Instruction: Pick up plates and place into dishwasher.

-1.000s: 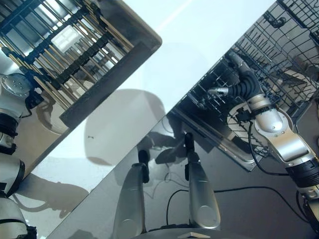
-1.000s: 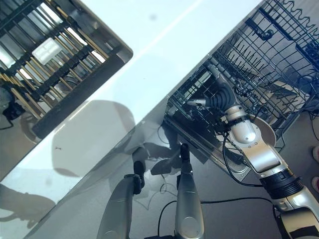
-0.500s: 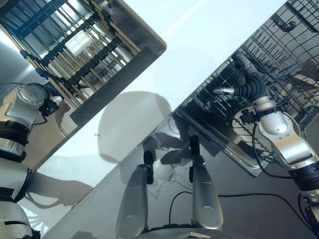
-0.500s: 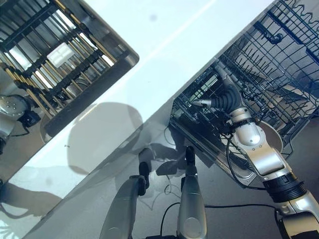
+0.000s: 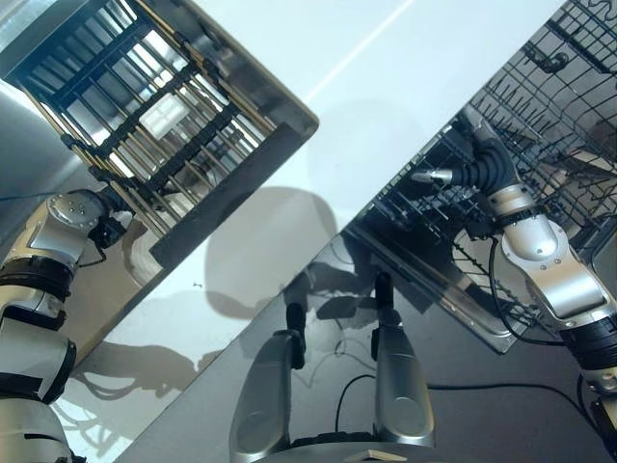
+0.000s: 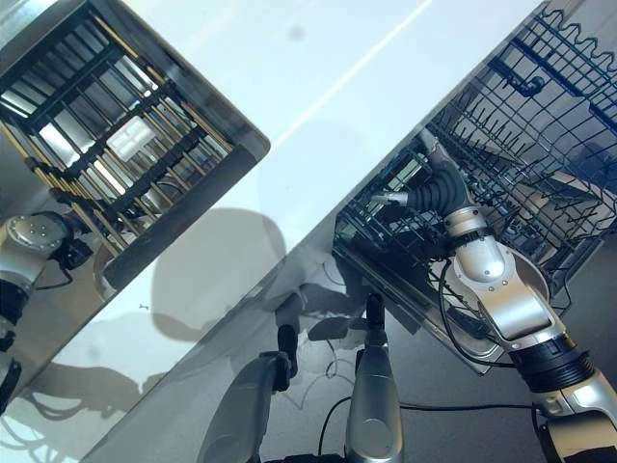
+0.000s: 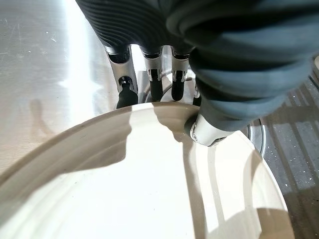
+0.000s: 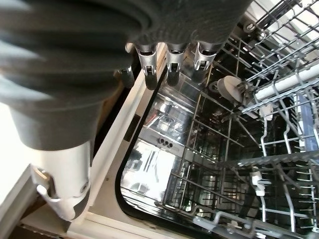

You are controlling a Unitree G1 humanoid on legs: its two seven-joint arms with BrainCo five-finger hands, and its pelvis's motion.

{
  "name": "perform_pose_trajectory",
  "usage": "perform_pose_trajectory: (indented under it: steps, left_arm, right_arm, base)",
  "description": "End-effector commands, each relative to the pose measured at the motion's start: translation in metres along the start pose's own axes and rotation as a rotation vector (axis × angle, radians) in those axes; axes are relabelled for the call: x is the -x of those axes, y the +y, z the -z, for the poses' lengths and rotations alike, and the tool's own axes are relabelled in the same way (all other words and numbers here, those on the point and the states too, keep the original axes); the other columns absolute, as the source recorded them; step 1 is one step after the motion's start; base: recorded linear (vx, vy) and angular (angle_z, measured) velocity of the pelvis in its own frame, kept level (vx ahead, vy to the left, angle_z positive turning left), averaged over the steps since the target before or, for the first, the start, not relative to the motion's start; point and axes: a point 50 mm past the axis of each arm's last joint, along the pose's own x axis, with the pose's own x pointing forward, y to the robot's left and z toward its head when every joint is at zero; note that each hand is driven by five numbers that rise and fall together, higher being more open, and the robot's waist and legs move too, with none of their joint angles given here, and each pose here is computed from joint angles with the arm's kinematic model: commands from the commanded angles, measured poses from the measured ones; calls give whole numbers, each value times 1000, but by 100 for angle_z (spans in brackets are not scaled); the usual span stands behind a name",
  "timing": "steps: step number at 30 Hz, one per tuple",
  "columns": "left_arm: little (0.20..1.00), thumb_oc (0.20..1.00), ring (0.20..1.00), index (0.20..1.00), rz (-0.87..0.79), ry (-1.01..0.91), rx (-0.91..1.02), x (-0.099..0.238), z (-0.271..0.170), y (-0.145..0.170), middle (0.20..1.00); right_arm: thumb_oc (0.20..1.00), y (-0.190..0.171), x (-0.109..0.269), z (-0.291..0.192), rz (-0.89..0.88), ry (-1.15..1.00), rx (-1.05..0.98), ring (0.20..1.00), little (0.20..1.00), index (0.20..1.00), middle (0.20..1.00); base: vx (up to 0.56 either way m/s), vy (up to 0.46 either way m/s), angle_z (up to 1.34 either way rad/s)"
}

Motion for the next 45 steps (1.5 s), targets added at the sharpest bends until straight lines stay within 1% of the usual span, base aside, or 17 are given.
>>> perform_pose_trajectory:
  steps: [1,3,5,7,9,11,12,13,14,16,19,31,37,38,39,41,45]
  left_arm:
    - [200,200,200,200,462,-40,91,-20,18,-124,200]
    - [200,200,200,200,525,-40,110,-18,18,-127,200]
    - [200,200,200,200,643,-23,116,-14,22,-136,200]
    - [200,200,200,200,754,1,74,-9,27,-147,200]
    - [200,200,200,200,826,11,54,-6,31,-154,200]
    - [200,200,200,200,848,15,43,-3,33,-158,200]
    - [482,482,482,482,839,17,37,-3,34,-158,482]
    - [708,708,708,708,818,22,26,-3,35,-158,708]
    - [1000,1000,1000,1000,790,32,8,-3,37,-159,1000]
    - [1000,1000,1000,1000,757,66,-31,-2,43,-159,1000]
    - [1000,1000,1000,1000,760,111,-75,0,52,-163,1000]
    - [1000,1000,1000,1000,814,131,-77,-1,50,-171,1000]
    - [1000,1000,1000,1000,894,134,-55,3,50,-171,1000]
    - [548,548,548,548,910,136,-56,3,50,-171,548]
    - [200,200,200,200,933,136,-52,5,51,-172,200]
    - [200,200,200,200,968,138,-54,8,53,-173,200]
    - [200,200,200,200,974,137,-24,11,57,-173,200]
  right_arm:
    - [1000,-36,-9,-50,96,-235,45,1000,1000,1000,1000]
    - [1000,-36,-7,-50,95,-237,43,1000,1000,1000,1000]
    - [1000,-37,-5,-50,95,-240,42,1000,1000,1000,1000]
    - [1000,-38,-4,-50,93,-242,40,1000,1000,1000,1000]
    - [1000,-39,-5,-50,86,-246,36,1000,1000,1000,1000]
    - [1000,-39,-6,-50,73,-247,32,1000,1000,1000,1000]
    - [1000,-39,-6,-50,68,-246,31,1000,1000,1000,1000]
    - [1000,-39,-6,-49,63,-245,29,1000,1000,1000,1000]
    - [1000,-39,-5,-49,59,-243,28,1000,1000,1000,1000]
    - [1000,-40,-4,-48,55,-238,27,1000,1000,1000,1000]
    - [1000,-40,-4,-48,61,-232,27,1000,1000,1000,1000]
    - [1000,-39,-3,-47,74,-227,21,1000,1000,1000,1000]
    - [1000,-39,-2,-45,69,-225,15,1000,1000,1000,1000]
    - [1000,-39,-2,-45,68,-224,13,1000,1000,1000,1000]
    - [1000,-38,-1,-45,66,-224,11,1000,1000,1000,1000]
    - [1000,-38,-1,-44,62,-223,8,1000,1000,1000,1000]
    - [1000,-39,0,-42,48,-222,3,1000,1000,1000,1000]
  base:
    - [0,0,0]
    - [-4,0,-2]
    - [2,5,-6]
    - [14,9,-4]
    - [18,14,-3]
    - [14,9,-3]
    - [30,13,-7]
    - [32,8,-6]
    - [34,1,-5]
    - [27,-11,-6]
    - [7,-25,2]
    - [2,-9,1]
    - [0,0,0]
    - [30,-16,-1]
    - [0,0,0]
    - [0,0,0]
    - [0,0,0]
